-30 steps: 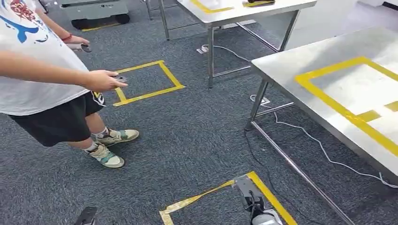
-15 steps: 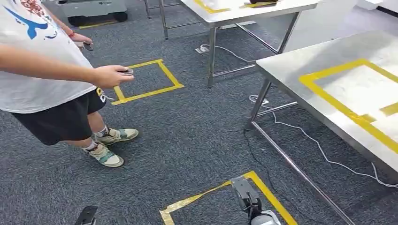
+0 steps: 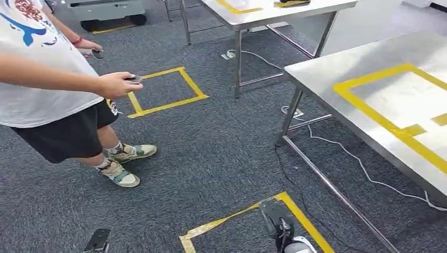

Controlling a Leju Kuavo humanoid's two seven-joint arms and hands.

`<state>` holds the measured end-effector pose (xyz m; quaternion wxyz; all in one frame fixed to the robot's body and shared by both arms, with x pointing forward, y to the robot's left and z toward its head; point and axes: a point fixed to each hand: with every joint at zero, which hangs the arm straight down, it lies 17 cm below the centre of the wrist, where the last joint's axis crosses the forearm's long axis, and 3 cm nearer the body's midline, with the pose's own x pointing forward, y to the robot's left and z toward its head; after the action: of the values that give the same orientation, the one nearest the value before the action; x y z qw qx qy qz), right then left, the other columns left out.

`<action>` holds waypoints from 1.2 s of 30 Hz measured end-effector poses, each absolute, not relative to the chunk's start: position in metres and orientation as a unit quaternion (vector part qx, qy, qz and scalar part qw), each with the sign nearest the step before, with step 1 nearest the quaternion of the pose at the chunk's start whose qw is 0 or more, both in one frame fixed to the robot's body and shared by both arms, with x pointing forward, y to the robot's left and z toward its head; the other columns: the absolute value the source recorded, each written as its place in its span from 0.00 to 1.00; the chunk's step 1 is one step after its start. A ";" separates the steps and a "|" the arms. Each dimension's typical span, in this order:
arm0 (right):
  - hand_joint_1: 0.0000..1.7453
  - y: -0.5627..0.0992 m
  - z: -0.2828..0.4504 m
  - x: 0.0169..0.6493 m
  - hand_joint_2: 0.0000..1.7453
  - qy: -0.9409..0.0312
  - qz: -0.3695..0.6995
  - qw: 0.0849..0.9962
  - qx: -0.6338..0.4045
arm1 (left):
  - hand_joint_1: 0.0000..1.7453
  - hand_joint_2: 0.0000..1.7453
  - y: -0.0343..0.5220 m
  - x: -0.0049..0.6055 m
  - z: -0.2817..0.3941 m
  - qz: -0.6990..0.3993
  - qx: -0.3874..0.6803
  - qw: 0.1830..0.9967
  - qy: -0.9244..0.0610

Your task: Take the parts from the cabinet and place them on the table.

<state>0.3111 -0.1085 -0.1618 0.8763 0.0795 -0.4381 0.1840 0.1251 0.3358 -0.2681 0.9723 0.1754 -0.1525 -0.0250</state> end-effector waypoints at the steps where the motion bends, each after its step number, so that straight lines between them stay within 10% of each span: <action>1: 0.00 -0.108 -0.160 0.313 1.00 -0.441 0.184 0.875 0.081 | 0.00 0.00 0.333 0.125 -0.268 -0.025 0.172 0.973 -0.152; 36: 0.00 -0.080 -0.146 0.303 1.00 -0.456 0.178 0.857 0.159 | 0.00 0.00 0.323 0.122 -0.270 -0.034 0.158 0.975 -0.153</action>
<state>0.3026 -0.0804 -0.1463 0.8574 0.1591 -0.4561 0.1776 0.1223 0.3234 -0.2698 0.9750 0.1576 -0.1531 -0.0338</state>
